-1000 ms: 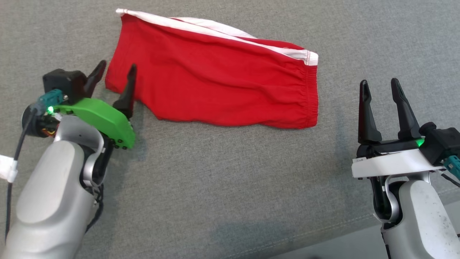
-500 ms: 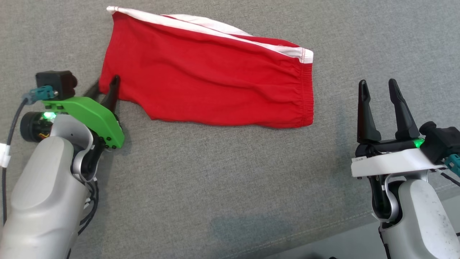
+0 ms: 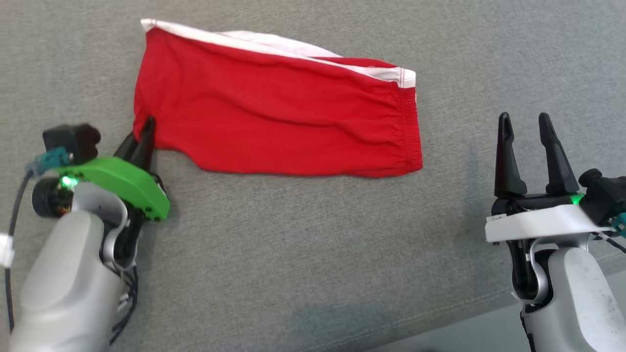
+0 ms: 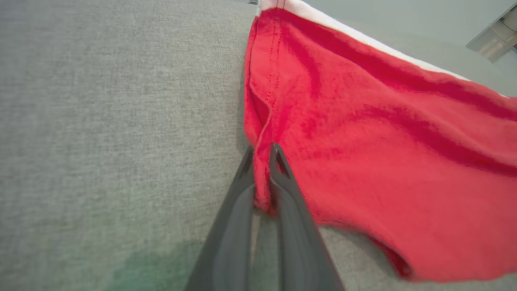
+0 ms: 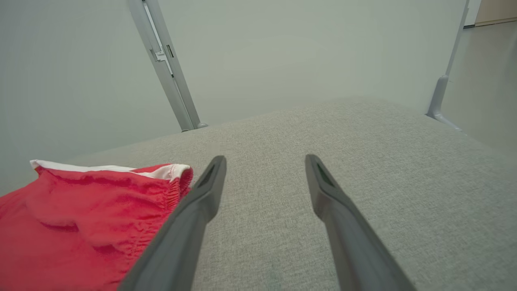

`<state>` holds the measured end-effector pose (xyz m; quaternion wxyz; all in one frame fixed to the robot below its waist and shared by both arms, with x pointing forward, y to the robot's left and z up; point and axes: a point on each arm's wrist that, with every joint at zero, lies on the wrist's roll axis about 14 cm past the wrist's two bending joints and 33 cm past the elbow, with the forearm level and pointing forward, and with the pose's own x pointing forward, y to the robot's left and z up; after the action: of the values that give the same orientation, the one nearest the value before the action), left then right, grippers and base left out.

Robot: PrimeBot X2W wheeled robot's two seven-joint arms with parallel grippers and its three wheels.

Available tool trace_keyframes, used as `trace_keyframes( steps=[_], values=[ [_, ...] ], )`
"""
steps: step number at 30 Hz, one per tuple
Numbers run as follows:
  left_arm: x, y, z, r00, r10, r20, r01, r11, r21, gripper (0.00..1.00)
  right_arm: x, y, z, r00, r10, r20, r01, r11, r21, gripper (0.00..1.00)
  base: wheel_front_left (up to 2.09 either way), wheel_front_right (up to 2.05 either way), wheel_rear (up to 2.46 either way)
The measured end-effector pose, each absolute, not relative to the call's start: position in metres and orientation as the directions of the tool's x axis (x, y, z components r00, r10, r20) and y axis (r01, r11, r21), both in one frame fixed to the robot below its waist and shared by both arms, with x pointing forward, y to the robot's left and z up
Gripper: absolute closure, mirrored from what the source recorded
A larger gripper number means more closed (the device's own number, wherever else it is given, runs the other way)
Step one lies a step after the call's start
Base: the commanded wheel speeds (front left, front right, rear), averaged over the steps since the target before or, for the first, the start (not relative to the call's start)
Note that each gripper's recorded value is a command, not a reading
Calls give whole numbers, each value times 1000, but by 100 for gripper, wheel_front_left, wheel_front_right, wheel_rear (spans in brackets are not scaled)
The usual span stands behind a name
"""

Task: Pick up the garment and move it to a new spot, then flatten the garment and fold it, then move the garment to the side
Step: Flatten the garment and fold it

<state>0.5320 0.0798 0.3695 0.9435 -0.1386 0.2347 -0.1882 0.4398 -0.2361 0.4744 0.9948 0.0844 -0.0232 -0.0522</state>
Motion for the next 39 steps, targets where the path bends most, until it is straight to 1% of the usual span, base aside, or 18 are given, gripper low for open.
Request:
trace_keyframes(
  steps=[5, 11, 15, 16, 17, 18, 22, 25, 27, 31, 35, 39],
  values=[
    [505, 96, 373, 858, -363, -363, 225, 902, -369, 100, 443, -224, 471, 997, -73, 29, 68, 984, 168, 0, 0, 0, 0],
    [467, 108, 386, 881, -319, -349, 179, 908, -379, 100, 448, -204, 467, 1000, -20, 18, 16, 985, 170, 0, 0, 0, 0],
    [447, 112, 391, 879, -308, -365, 166, 914, -370, 100, 452, -192, 469, 1000, 13, 21, -17, 985, 172, 0, 0, 0, 0],
    [445, 113, 394, 882, -303, -360, 162, 914, -371, 94, 454, -189, 470, 1000, 21, 22, -25, 984, 174, 0, 0, 0, 0],
    [444, 115, 397, 888, -297, -351, 159, 915, -371, 43, 455, -187, 470, 999, 29, 19, -32, 984, 173, 0, 0, 0, 0],
    [442, 115, 398, 887, -298, -352, 162, 916, -367, 0, 455, -184, 471, 999, 36, 21, -39, 984, 172, 0, 0, 0, 0],
    [441, 123, 410, 918, -256, -304, 143, 927, -347, 0, 456, -178, 472, 998, 55, 20, -57, 985, 164, 0, 0, 0, 0],
    [447, 122, 435, 953, -244, -178, 175, 927, -332, 0, 456, -177, 477, 998, 62, 26, -65, 986, 151, 0, 0, 0, 0],
    [449, 127, 447, 967, -226, -122, 183, 939, -292, 0, 457, -174, 481, 997, 70, 37, -75, 987, 142, 0, 0, 0, 0],
    [455, 142, 470, 987, -158, -31, 146, 962, -231, 0, 459, -168, 489, 995, 90, 53, -96, 987, 129, 0, 0, 0, 0],
    [454, 158, 486, 994, -107, 18, 108, 979, -175, 0, 460, -162, 493, 993, 107, 57, -113, 987, 117, 0, 0, 0, 0],
    [447, 169, 493, 996, -77, 36, 82, 985, -150, 0, 460, -158, 496, 991, 120, 59, -126, 986, 110, 0, 0, 0, 0]
  ],
)
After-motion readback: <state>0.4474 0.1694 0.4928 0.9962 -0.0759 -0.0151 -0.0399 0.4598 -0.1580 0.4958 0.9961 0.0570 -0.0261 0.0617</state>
